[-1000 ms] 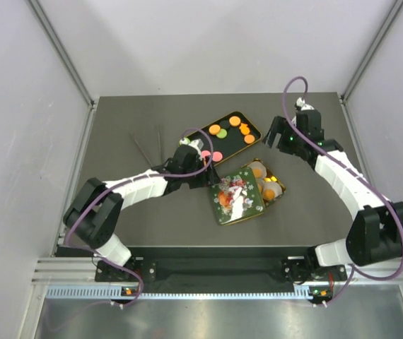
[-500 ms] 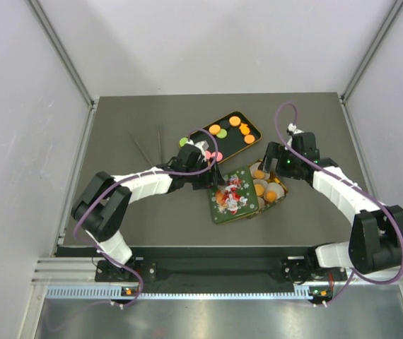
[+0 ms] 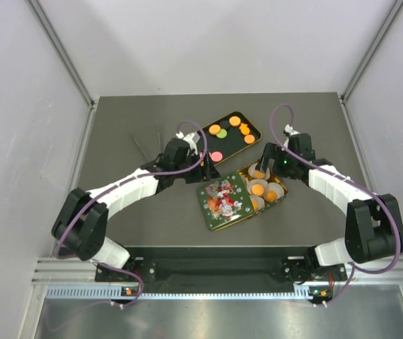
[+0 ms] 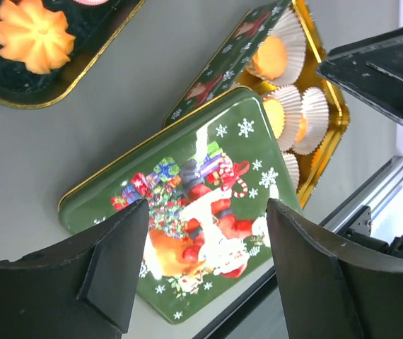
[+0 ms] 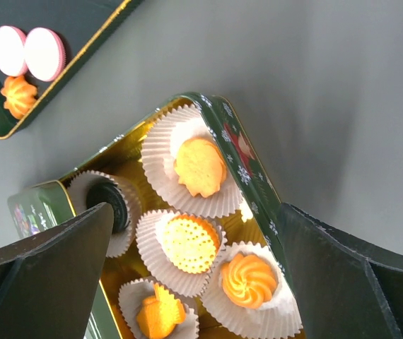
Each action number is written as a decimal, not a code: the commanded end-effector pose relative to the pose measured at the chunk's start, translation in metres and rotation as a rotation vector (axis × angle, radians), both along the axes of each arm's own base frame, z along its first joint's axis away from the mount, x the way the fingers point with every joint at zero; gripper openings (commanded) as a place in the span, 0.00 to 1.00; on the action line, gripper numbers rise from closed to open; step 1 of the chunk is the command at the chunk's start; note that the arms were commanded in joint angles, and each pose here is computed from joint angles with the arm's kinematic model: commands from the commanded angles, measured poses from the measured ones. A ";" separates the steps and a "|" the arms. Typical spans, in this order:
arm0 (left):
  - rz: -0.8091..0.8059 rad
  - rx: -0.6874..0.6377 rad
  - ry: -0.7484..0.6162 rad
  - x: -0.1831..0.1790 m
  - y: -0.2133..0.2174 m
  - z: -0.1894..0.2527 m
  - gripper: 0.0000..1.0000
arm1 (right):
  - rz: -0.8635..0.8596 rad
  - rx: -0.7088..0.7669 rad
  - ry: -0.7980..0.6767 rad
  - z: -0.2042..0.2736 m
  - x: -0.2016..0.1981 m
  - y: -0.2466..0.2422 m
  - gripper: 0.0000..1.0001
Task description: Pack the cookies
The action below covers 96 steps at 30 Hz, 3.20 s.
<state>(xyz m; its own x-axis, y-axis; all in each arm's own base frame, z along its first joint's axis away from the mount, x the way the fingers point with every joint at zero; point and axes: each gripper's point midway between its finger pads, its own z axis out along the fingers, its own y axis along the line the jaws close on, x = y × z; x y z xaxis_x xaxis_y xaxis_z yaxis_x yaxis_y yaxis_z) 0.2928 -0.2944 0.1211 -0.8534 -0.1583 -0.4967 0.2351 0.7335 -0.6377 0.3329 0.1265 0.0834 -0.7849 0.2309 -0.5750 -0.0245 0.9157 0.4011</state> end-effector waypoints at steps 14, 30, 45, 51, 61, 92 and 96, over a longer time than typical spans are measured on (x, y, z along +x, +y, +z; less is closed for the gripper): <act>0.000 -0.048 0.146 -0.067 0.030 -0.048 0.74 | 0.037 0.088 -0.059 0.005 0.013 0.019 1.00; -0.041 -0.088 0.176 -0.055 -0.007 -0.063 0.73 | 0.098 0.163 -0.061 0.013 -0.024 0.052 1.00; -0.114 -0.018 0.170 -0.032 -0.026 -0.061 0.72 | 0.056 0.158 -0.083 0.017 -0.039 0.051 1.00; -0.118 0.001 0.179 -0.033 -0.025 -0.065 0.72 | -0.058 0.171 -0.116 0.025 -0.034 0.031 1.00; -0.123 0.000 0.156 -0.027 -0.028 -0.056 0.71 | -0.173 0.180 -0.123 0.027 -0.030 0.004 1.00; -0.130 0.018 0.163 -0.027 -0.034 -0.050 0.71 | 0.063 0.079 -0.172 0.015 -0.032 0.016 1.00; -0.131 0.026 0.162 -0.027 -0.036 -0.049 0.71 | 0.052 0.040 -0.146 0.006 -0.032 0.010 1.00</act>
<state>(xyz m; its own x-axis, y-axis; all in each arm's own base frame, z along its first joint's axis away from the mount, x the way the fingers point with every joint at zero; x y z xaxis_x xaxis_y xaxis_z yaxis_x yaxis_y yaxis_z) 0.2578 -0.3210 0.0597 -0.9491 -0.0368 -0.3129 0.1870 0.7334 -0.6536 0.2910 0.1412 0.0838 -0.7265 0.2541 -0.6384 -0.1201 0.8678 0.4821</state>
